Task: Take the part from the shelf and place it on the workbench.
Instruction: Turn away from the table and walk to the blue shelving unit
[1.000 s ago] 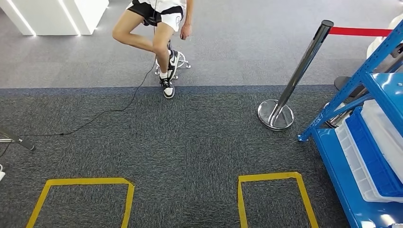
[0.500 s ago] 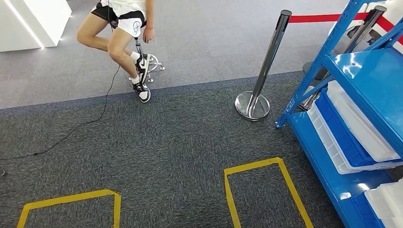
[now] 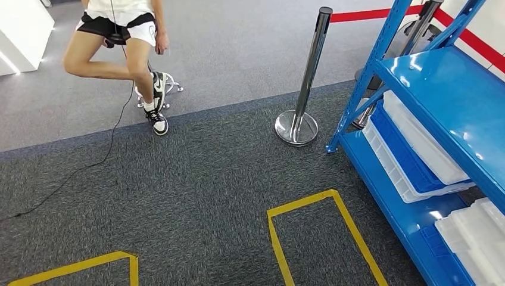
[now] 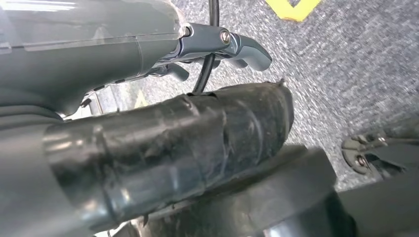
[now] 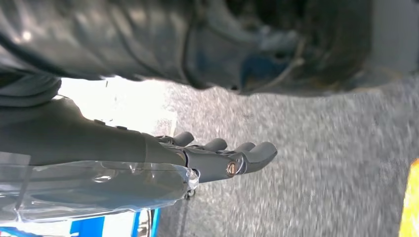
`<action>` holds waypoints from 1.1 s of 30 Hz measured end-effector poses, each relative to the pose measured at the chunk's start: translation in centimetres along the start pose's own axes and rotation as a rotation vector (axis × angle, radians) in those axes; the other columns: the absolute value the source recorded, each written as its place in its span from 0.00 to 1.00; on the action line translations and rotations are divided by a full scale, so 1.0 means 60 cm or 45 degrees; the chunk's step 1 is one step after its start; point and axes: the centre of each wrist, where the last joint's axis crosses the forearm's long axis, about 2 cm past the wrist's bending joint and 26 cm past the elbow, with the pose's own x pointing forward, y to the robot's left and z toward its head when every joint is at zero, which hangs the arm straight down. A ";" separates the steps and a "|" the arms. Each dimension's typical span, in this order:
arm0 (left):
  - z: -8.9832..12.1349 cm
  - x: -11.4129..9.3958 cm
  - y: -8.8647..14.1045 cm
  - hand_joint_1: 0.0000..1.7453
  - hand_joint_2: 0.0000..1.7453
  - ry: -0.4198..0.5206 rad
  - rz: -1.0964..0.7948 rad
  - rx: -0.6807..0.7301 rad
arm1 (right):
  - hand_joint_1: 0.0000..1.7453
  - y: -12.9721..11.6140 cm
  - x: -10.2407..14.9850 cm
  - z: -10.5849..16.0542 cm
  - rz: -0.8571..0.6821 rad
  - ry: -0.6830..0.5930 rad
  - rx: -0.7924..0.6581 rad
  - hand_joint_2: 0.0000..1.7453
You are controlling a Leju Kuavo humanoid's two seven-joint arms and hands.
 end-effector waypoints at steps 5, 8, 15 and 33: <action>0.000 -0.001 -0.001 0.00 0.00 0.004 0.003 0.000 | 0.00 0.000 -0.001 0.000 -0.001 0.002 -0.006 0.00; 0.000 -0.001 -0.001 0.00 0.00 0.003 0.011 0.003 | 0.00 0.000 -0.001 0.000 0.006 -0.001 -0.007 0.00; 0.000 -0.002 0.002 0.00 0.00 0.007 0.092 0.036 | 0.00 0.001 0.000 0.000 0.076 -0.035 0.016 0.00; 0.000 -0.009 0.006 0.00 0.00 0.004 0.323 0.073 | 0.00 0.005 0.003 0.001 0.270 -0.035 0.011 0.00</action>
